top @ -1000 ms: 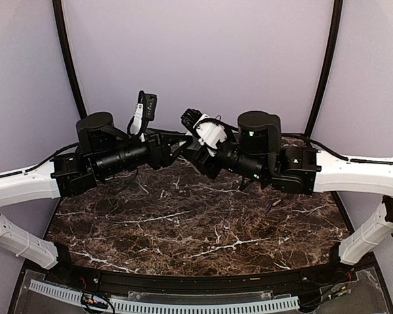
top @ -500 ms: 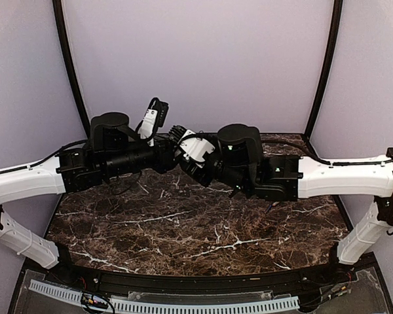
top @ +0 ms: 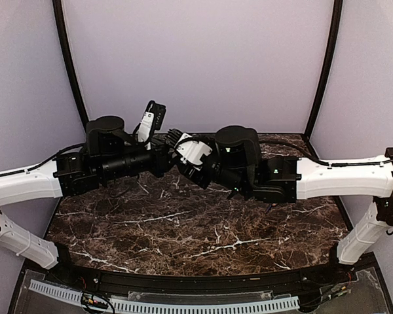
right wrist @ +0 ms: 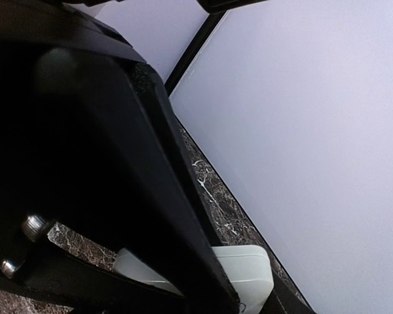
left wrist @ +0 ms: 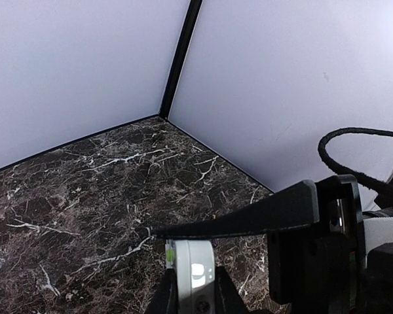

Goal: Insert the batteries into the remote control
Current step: Pass from the right arm to the left, then pass from the left arm to the right

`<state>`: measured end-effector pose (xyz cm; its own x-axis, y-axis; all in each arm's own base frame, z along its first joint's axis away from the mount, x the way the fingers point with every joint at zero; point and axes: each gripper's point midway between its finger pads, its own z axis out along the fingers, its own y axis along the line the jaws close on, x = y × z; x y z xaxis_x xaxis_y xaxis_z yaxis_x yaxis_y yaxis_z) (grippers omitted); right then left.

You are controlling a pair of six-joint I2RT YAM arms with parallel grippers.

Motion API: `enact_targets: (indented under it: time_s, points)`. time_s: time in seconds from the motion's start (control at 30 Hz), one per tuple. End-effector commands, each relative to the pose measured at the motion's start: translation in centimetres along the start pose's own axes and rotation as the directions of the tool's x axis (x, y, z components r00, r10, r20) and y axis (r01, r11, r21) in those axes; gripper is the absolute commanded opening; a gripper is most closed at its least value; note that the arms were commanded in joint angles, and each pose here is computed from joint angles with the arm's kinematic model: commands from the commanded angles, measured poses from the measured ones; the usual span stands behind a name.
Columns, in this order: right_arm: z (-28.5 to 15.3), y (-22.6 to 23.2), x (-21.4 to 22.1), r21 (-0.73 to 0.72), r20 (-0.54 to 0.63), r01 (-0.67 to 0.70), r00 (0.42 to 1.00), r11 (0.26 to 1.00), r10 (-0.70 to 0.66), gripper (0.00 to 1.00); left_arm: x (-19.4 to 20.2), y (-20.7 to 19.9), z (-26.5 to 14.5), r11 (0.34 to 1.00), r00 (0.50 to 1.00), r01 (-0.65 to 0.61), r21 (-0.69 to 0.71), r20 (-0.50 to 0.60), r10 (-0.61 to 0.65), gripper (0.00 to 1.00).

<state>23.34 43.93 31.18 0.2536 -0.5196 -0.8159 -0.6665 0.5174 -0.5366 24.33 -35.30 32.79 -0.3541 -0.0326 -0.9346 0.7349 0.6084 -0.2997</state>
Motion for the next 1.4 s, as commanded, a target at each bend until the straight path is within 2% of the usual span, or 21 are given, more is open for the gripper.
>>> enact_targets:
  time_s: [0.0,0.07,0.1,0.13,0.17,0.37,0.53,0.77,0.93,1.03,1.2,1.37]
  points:
    - [-1.0,-1.9,-3.6,0.051,0.108,-0.045,0.993,0.998,0.039,0.17,-1.0,0.2,-1.2,1.0,0.999,0.015,0.004,0.051,-0.016,0.0]
    - [-1.2,-2.0,-3.4,0.057,0.106,-0.032,0.994,0.998,0.026,0.59,-1.5,0.2,-1.6,1.0,0.997,0.018,-0.001,0.069,-0.018,0.0]
    - [-1.4,-2.2,-3.2,0.066,0.107,-0.027,0.994,0.997,0.02,0.86,-2.1,0.1,-2.0,1.0,0.996,0.021,-0.001,0.091,-0.021,0.0]
    - [-1.7,-2.4,-3.2,0.073,0.116,-0.021,0.993,0.997,0.012,0.97,-2.8,0.0,-2.6,1.0,0.993,0.022,0.004,0.114,-0.023,0.0]
    - [-2.0,-2.6,-3.1,0.074,0.124,-0.014,0.992,0.997,0.005,0.98,-3.3,0.0,-2.9,1.0,0.991,0.024,0.002,0.134,-0.024,0.0]
    - [-4.8,-3.2,-2.3,0.05,0.223,0.051,0.973,0.997,-0.061,0.99,-6.2,-1.2,-5.5,0.997,0.972,0.035,0.063,0.23,-0.048,0.0]
    - [-6.1,-4.0,-1.8,0.023,0.266,0.048,0.963,0.999,-0.053,0.99,-7.1,-2.4,-7.1,0.988,0.957,0.052,0.146,0.274,-0.091,0.0]
    - [-4.6,-3.8,-2.0,0.045,0.255,0.12,0.959,0.992,-0.128,0.97,-7.2,-3.5,-7.5,0.977,0.957,0.052,0.208,0.269,-0.109,0.0]
    - [-3.5,-2.9,-2.1,0.019,0.264,0.157,0.952,0.987,-0.156,0.92,-7.5,-3.7,-7.7,0.974,0.954,0.057,0.221,0.275,-0.119,0.0]
    - [-3.2,-3.4,-2.3,0.033,0.266,0.15,0.952,0.988,-0.153,0.83,-7.4,-3.7,-7.7,0.973,0.955,0.061,0.224,0.27,-0.122,0.0]
    - [-3.3,-4.0,-2.6,0.06,0.264,0.147,0.951,0.987,-0.158,0.55,-7.4,-3.8,-7.9,0.972,0.955,0.062,0.228,0.268,-0.124,0.0]
    - [-3.6,-3.9,-2.9,0.045,0.274,0.155,0.948,0.987,-0.162,0.39,-7.1,-4.3,-7.7,0.965,0.961,0.063,0.253,0.247,-0.127,0.0]
